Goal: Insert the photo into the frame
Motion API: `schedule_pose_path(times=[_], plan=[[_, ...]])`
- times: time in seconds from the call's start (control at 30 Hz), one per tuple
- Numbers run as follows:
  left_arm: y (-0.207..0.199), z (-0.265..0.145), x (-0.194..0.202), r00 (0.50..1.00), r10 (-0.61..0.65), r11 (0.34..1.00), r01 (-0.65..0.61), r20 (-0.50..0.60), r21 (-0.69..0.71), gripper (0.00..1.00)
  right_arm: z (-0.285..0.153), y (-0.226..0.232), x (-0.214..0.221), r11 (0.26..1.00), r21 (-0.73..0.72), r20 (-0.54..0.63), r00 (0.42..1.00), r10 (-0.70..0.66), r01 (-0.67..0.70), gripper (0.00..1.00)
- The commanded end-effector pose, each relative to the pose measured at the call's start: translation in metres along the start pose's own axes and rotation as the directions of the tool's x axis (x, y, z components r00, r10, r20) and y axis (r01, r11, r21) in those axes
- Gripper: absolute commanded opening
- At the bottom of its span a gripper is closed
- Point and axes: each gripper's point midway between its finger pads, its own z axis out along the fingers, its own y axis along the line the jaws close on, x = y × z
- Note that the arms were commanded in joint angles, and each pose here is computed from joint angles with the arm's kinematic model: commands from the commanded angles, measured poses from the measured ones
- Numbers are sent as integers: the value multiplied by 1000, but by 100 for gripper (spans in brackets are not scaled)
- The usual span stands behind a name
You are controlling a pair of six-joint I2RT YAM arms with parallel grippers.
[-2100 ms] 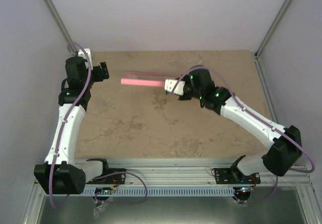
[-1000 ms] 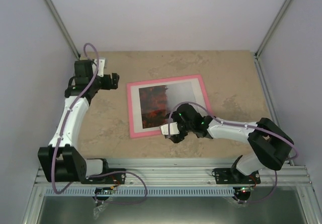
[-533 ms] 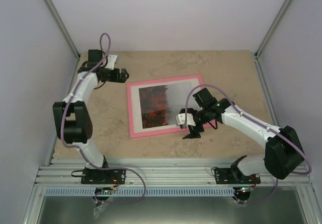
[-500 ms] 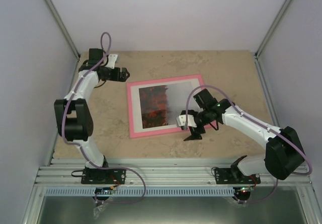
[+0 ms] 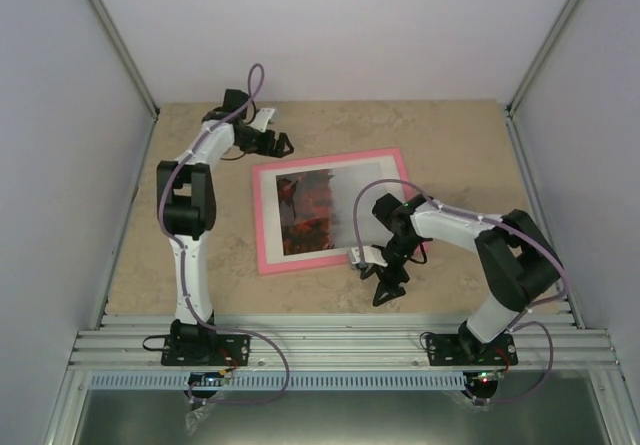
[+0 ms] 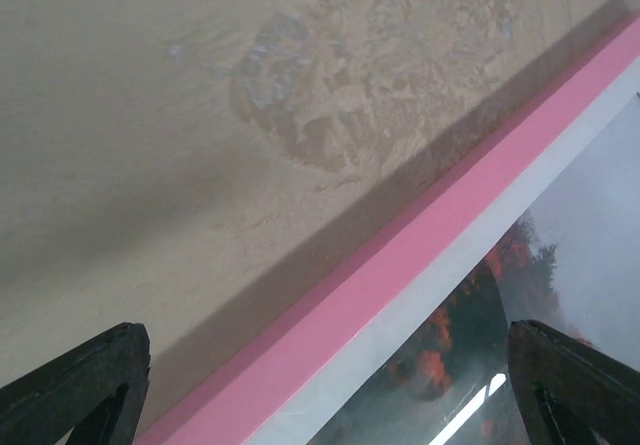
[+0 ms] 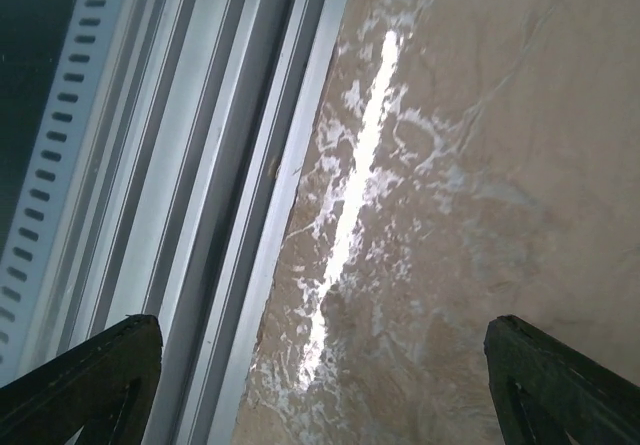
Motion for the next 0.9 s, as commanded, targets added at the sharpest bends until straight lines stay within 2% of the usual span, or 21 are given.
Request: schedule_pose_path(times=[0.0,0.23,0.33,0.5,0.6,0.73,0.87], plan=[[-11,13,-1,1000,-2,999,3,-29,47,99,6,1,5,998,-48,-28,999,36,-37,88],[-13,43,27,992,32,997,-23,-125,69,99,16,-11,32,994,7,-119,987,105,-105,88],[-18,50,42,986,32,993,-12,-166,120,99,16,-20,46,987,56,-148,976,159,-152,89],[-36,46,68,970,42,974,13,-238,225,97,4,-43,62,947,132,-124,943,308,-292,89],[-47,31,89,960,92,968,-24,-264,248,96,-7,-62,70,906,183,-77,913,401,-383,89],[-66,0,130,943,155,958,-71,-294,277,95,-32,-97,69,823,231,56,851,521,-519,89],[-86,-24,188,922,203,944,-94,-330,317,94,-53,-127,51,768,179,206,786,582,-615,89]])
